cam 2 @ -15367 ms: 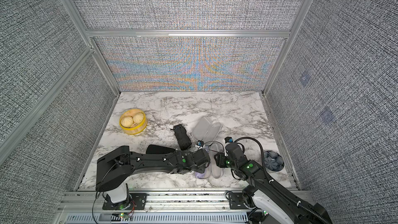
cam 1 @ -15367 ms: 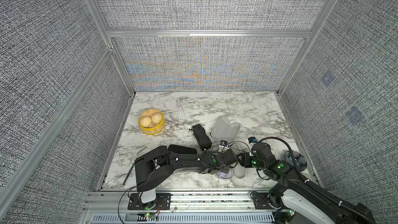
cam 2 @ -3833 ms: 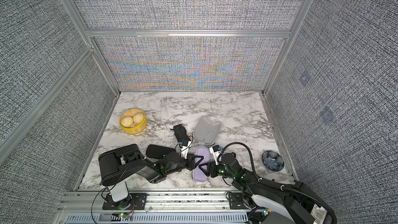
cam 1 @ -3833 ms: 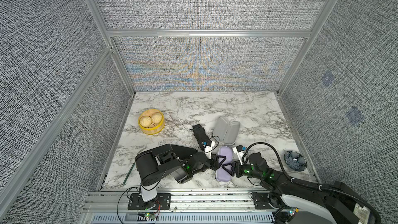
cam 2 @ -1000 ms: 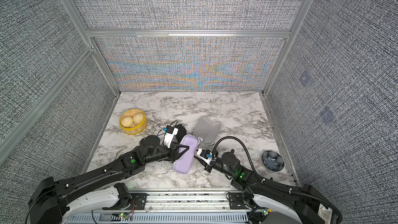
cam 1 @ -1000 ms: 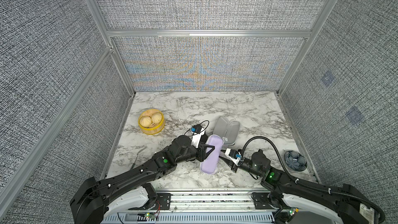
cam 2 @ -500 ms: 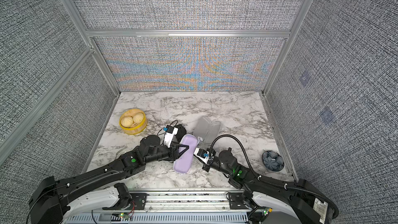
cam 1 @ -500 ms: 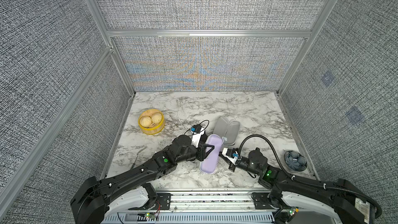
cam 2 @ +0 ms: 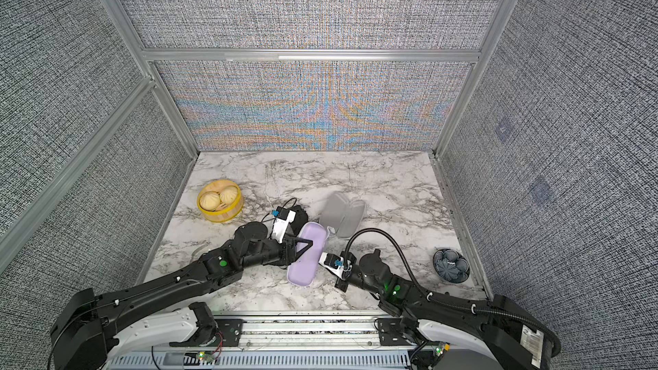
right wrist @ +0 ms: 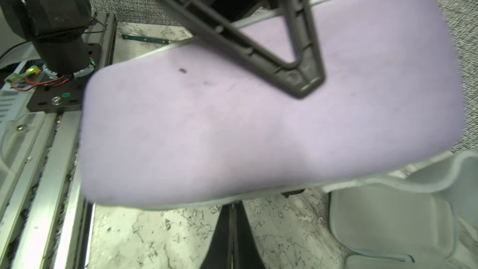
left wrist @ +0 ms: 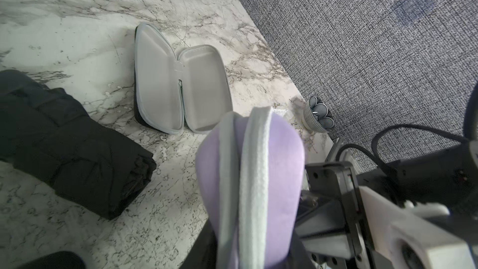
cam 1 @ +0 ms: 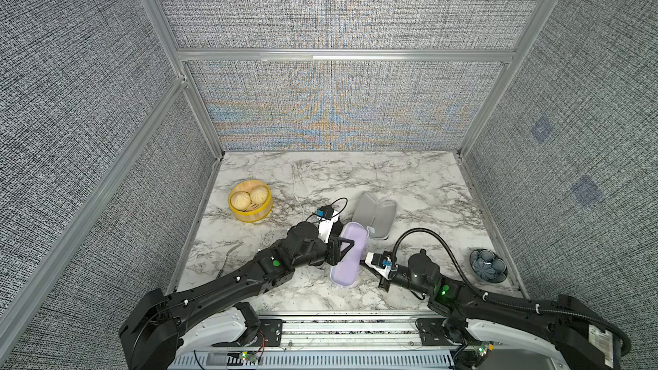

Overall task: Put umbrellas into zippered umbrella sleeves
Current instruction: Zip the zipper on the umbrella sleeve.

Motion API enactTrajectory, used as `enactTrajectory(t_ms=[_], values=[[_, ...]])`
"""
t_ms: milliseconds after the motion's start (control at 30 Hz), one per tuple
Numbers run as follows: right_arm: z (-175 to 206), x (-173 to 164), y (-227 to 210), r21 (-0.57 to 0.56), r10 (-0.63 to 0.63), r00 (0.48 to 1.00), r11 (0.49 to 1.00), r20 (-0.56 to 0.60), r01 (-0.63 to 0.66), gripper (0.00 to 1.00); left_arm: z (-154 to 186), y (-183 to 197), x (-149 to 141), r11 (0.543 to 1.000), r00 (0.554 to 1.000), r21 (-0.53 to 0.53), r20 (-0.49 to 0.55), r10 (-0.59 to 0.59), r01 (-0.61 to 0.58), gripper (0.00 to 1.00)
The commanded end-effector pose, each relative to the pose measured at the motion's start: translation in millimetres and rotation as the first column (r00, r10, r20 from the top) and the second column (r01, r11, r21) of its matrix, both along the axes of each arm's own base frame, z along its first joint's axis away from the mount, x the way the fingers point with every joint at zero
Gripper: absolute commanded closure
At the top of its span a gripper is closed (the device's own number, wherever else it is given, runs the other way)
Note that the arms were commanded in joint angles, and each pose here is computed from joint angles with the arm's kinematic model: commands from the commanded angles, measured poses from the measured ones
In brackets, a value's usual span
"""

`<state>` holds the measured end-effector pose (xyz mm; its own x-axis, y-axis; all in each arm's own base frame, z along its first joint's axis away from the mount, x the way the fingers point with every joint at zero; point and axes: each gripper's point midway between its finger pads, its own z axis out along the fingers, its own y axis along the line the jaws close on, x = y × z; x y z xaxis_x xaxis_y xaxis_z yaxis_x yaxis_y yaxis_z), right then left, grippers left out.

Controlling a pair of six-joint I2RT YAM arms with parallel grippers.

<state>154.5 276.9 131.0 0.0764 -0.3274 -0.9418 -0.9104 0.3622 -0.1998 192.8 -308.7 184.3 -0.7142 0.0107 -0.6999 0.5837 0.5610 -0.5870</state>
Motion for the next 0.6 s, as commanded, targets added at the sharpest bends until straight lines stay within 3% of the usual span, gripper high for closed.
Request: enactTrajectory(t_ms=[0,333,567], values=[[-6.7,-13.6,3.5,-0.015,0.047,0.999,0.999,-0.024,-0.047,1.0,22.2,-4.7,13.7,0.996,0.998,-0.084,0.054,0.036,-0.031,1.0],[-13.1,-44.9,19.9,-0.028,0.101,0.993,0.994,-0.059,-0.103,1.0,25.3,6.2,31.1,0.984,0.984,-0.108,0.093,0.149,-0.139,1.0],[-6.5,-58.4,42.6,-0.002,0.099,0.989,0.995,-0.112,-0.1,1.0,24.3,-4.0,33.6,0.986,0.988,-0.117,0.079,0.129,-0.119,1.0]])
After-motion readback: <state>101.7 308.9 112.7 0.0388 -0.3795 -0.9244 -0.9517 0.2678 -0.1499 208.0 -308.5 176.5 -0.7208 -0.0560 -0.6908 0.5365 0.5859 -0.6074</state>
